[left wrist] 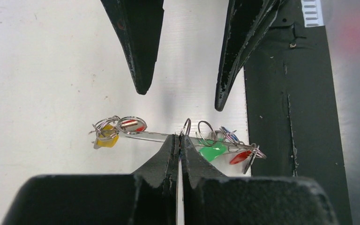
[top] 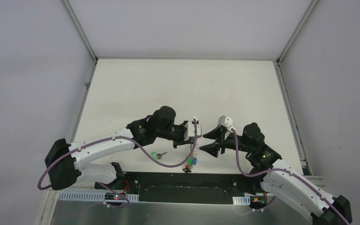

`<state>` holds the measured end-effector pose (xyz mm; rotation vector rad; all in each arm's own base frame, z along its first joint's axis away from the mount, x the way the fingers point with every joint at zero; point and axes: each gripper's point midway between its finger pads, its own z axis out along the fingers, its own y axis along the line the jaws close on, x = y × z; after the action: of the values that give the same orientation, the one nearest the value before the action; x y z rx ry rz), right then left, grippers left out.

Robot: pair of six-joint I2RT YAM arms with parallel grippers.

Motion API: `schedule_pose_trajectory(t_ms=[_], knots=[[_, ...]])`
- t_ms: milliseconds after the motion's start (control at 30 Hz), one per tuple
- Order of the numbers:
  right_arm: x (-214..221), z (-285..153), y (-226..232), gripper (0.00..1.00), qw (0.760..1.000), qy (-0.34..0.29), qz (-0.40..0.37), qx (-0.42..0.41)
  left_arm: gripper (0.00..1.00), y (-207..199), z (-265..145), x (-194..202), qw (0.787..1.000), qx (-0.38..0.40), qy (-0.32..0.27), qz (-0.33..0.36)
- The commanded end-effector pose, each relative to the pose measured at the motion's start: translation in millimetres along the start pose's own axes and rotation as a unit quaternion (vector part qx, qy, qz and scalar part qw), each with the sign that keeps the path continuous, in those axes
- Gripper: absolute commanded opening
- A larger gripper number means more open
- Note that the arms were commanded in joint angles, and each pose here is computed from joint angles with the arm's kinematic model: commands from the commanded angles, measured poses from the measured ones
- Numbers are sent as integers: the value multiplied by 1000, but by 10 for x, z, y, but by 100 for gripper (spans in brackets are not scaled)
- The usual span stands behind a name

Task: Put the keys on the keyring

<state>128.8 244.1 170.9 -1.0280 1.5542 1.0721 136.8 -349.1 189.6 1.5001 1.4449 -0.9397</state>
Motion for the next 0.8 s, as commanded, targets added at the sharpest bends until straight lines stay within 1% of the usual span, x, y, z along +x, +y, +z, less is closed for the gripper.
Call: schedule_pose_trajectory(t_ms=[0,133,233,467,533,633,767], knots=[[-255,11,16,60,999,-29,-19,-3,0,100,-40,-93,998,-27,43,33],[-235,48,58,51,999,-33,-4,-19,0,107,10,-94,997,-29,64,38],[-223,89,73,42,999,-33,4,-30,0,90,62,-85,996,-28,73,41],[-151,179,65,39,999,-22,21,-45,0,61,132,-107,995,-26,80,51],[-132,196,59,36,998,-20,23,-47,0,56,140,-119,995,-25,79,54],[-110,213,42,28,998,-18,25,-46,0,48,144,-117,995,-25,80,56],[-51,222,31,24,999,-14,26,-45,0,41,140,-129,995,-24,78,59]])
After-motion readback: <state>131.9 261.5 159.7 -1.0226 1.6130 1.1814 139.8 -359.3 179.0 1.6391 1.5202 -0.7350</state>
